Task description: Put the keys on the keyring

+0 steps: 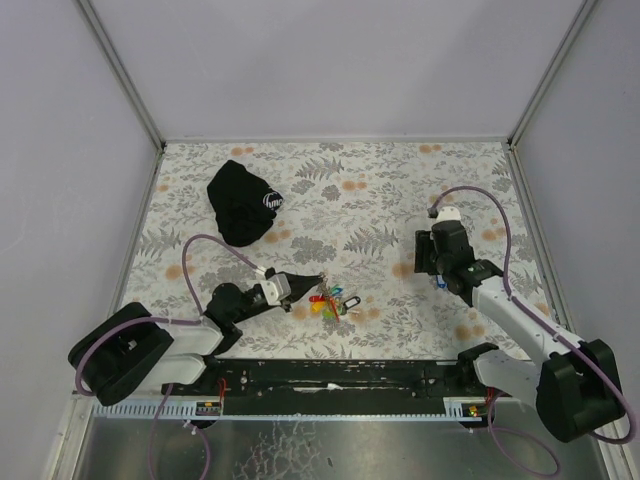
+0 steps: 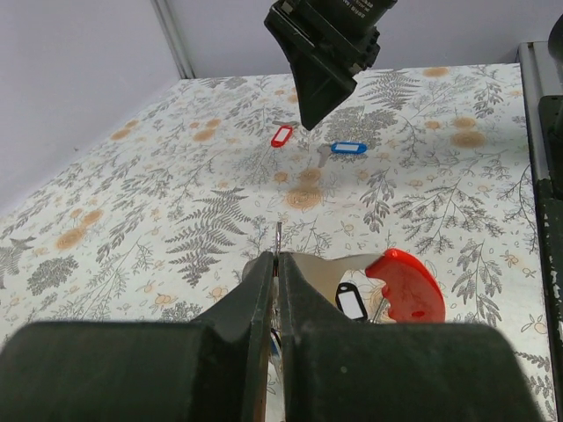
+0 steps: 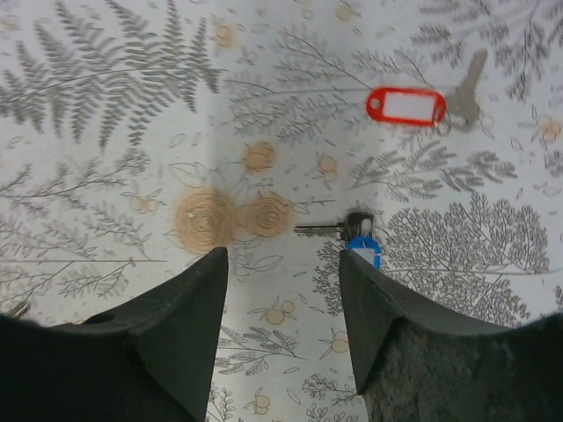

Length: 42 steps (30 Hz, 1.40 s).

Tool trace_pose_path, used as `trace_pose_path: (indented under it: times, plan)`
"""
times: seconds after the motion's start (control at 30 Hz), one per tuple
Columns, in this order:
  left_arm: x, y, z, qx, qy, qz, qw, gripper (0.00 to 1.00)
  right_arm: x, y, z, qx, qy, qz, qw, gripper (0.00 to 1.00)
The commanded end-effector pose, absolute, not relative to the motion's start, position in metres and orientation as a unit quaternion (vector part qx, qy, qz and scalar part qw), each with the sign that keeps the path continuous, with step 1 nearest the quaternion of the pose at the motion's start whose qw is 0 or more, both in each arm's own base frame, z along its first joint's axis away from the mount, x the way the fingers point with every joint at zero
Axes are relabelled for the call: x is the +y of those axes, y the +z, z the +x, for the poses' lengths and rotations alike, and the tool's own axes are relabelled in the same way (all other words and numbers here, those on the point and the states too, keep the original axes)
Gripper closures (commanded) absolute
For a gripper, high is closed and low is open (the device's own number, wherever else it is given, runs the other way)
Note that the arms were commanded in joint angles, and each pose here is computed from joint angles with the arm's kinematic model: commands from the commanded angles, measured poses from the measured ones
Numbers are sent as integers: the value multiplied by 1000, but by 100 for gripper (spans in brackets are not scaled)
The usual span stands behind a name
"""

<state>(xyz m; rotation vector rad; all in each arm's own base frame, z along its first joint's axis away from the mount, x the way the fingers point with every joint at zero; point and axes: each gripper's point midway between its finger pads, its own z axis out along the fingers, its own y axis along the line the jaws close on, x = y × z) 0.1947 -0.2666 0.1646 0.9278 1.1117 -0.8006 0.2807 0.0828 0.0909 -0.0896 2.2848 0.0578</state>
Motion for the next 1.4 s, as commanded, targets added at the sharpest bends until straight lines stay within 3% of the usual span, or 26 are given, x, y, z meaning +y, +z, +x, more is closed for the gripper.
trace_pose_path:
  times: [0.0, 0.53, 0.77, 1.0, 1.37]
  plan:
    - [-266, 186, 198, 467, -354, 395, 708, 100, 65, 87, 289, 915, 47, 65, 396, 40]
    - [-273, 176, 201, 483, -357, 407, 688, 100, 22, 39, 291, 899, 124, 255, 335, 53]
    - [-276, 175, 200, 484, -362, 413, 681, 100, 18, 30, 291, 895, 140, 274, 323, 64]
    - [-276, 174, 200, 485, -363, 415, 679, 100, 14, 22, 289, 893, 137, 287, 317, 70]
    - [-279, 172, 199, 487, -367, 419, 672, 100, 13, 14, 288, 897, 134, 285, 311, 72]
